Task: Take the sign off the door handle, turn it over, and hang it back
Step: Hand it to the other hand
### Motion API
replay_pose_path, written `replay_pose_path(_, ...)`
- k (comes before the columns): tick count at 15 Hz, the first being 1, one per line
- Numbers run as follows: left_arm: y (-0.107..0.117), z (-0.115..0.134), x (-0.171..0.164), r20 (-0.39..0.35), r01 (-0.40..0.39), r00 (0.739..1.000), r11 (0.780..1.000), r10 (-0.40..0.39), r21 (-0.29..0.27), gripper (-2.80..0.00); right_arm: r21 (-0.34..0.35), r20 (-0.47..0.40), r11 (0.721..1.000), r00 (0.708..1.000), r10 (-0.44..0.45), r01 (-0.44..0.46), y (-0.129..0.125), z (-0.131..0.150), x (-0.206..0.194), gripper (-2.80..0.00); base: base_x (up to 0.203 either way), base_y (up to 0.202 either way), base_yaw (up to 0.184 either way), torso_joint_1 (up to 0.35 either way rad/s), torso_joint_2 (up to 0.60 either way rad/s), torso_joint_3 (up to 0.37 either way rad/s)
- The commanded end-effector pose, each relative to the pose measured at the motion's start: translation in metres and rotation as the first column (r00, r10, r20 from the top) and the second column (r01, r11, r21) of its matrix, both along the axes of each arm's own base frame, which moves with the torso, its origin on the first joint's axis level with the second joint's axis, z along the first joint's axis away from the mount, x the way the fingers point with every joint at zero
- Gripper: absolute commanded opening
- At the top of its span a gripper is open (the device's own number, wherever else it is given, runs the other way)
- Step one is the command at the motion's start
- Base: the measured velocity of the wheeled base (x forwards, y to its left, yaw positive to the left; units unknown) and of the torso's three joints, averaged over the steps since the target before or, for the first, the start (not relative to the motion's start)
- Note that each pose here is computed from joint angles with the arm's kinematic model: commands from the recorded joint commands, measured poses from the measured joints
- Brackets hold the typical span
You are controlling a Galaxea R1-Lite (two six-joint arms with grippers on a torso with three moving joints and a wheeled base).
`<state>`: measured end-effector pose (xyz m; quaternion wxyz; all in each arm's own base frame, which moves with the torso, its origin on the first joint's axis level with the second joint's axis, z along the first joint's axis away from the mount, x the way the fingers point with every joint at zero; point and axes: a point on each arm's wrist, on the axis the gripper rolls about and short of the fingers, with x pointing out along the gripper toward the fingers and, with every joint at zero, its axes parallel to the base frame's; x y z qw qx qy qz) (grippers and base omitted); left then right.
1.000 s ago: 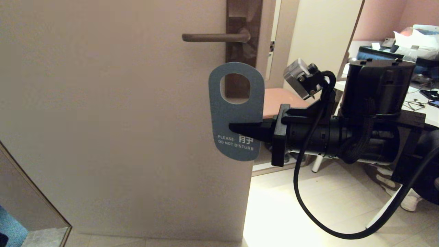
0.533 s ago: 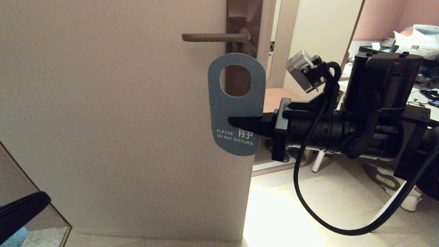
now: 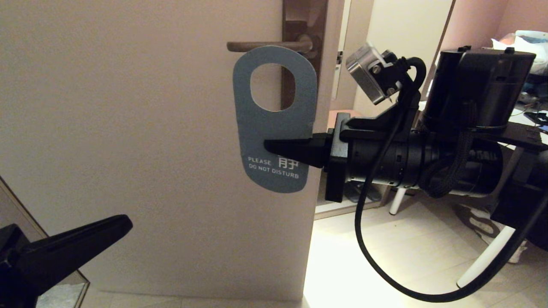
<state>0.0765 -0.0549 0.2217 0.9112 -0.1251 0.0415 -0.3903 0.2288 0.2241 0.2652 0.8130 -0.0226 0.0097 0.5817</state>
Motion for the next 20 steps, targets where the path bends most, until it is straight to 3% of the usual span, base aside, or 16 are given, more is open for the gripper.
replay_pose_path(1, -0.003, -0.004, 0.005, -0.026, 0.002, 1.000, 1.000, -0.002, 0.015, 0.00, -0.004, -0.004, 1.000, 1.000, 0.011, -0.011, 0.007, -0.003, 0.004, -2.80, 0.000, 0.000, 0.000, 0.000, 0.00, 0.000)
replay_pose_path(5, -0.006, -0.004, 0.009, -0.032, 0.002, 0.999, 1.000, -0.002, 0.021, 0.00, -0.003, -0.005, 1.000, 1.000, 0.019, -0.019, 0.016, -0.006, 0.013, -2.80, 0.000, 0.000, 0.000, 0.000, 0.00, 0.000)
replay_pose_path(10, -0.015, -0.002, 0.023, -0.016, 0.005, 1.000, 1.000, -0.004, 0.009, 0.00, -0.003, -0.023, 0.995, 0.995, 0.096, -0.096, 0.020, -0.010, 0.016, -2.80, 0.000, 0.000, 0.000, 0.000, 0.00, 0.000)
replay_pose_path(14, -0.023, -0.006, 0.032, -0.038, 0.095, 0.995, 0.995, -0.094, 0.029, 0.00, -0.013, -0.047, 0.995, 0.994, 0.098, -0.099, 0.023, -0.017, 0.019, -2.80, 0.000, 0.000, 0.000, 0.000, 0.00, 0.000)
replay_pose_path(20, -0.032, -0.003, 0.074, 0.019, 0.074, 0.997, 0.997, -0.074, 0.006, 0.00, 0.014, -0.072, 0.989, 0.986, 0.151, -0.150, 0.032, -0.014, 0.028, -2.80, 0.000, 0.000, 0.000, 0.000, 0.00, 0.000)
